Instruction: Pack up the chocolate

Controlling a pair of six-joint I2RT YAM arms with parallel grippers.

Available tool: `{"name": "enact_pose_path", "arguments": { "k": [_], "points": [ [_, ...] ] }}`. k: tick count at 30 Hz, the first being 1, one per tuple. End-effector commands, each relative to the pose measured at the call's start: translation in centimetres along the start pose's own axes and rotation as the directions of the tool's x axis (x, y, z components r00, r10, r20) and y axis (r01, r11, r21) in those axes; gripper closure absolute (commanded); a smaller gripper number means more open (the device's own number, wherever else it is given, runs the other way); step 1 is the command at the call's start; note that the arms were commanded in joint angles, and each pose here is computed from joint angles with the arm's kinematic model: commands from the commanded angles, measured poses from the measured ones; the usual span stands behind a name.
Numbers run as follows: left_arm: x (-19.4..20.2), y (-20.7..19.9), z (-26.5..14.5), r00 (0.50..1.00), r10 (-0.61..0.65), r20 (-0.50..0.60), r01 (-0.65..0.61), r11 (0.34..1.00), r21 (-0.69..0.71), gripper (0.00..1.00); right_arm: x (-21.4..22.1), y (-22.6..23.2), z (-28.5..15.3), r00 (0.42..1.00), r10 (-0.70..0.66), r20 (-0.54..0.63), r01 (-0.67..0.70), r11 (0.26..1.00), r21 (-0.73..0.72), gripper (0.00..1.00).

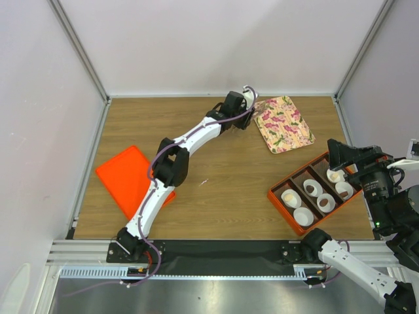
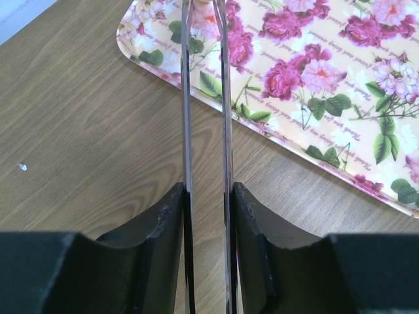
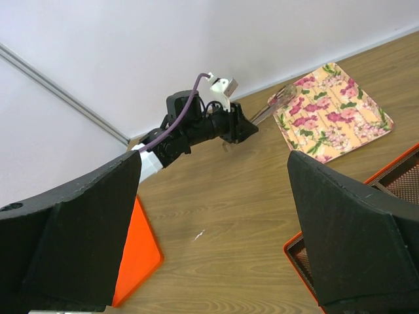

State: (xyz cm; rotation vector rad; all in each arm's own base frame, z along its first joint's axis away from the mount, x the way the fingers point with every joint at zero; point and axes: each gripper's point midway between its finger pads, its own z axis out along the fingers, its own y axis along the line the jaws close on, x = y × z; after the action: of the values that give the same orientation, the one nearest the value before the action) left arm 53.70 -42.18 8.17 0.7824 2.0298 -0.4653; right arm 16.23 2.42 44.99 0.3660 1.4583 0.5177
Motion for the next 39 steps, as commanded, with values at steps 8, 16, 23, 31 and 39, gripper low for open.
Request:
{"name": "enact_pose_path", "arguments": {
  "k": [8,16,23,31,39],
  "points": [
    [-4.0,-0.8,-2.2,0.995,0.028,0.099,-0.030,0.999,0.018,0.66,-0.9,0.0,-0.2,0.999,0.039,0.034,-0.039,0.999,-0.003,0.01],
    [-3.9,-4.1,-5.8,0.993,0.010,0.116,-0.023,0.994,0.108,0.68,0.7,1.1,1.2,0.999,0.038,-0.010,-0.038,0.999,-0.013,0.01],
    [-5.4,-4.4,-8.5,0.990,0.028,0.140,-0.043,0.994,0.103,0.71,2.4,1.9,1.8,0.995,0.082,-0.060,-0.084,0.996,-0.028,0.02],
    [-7.1,-5.6,-10.3,0.988,0.013,0.153,-0.033,0.990,0.134,0.75,2.2,1.6,1.9,0.995,0.082,-0.059,-0.083,0.997,-0.007,0.03],
    [-7.2,-8.9,-18.5,0.994,-0.017,0.107,-0.003,0.982,0.187,0.77,-1.8,2.1,1.8,0.998,-0.063,-0.026,0.064,0.998,0.020,0.02]
  ]
}}
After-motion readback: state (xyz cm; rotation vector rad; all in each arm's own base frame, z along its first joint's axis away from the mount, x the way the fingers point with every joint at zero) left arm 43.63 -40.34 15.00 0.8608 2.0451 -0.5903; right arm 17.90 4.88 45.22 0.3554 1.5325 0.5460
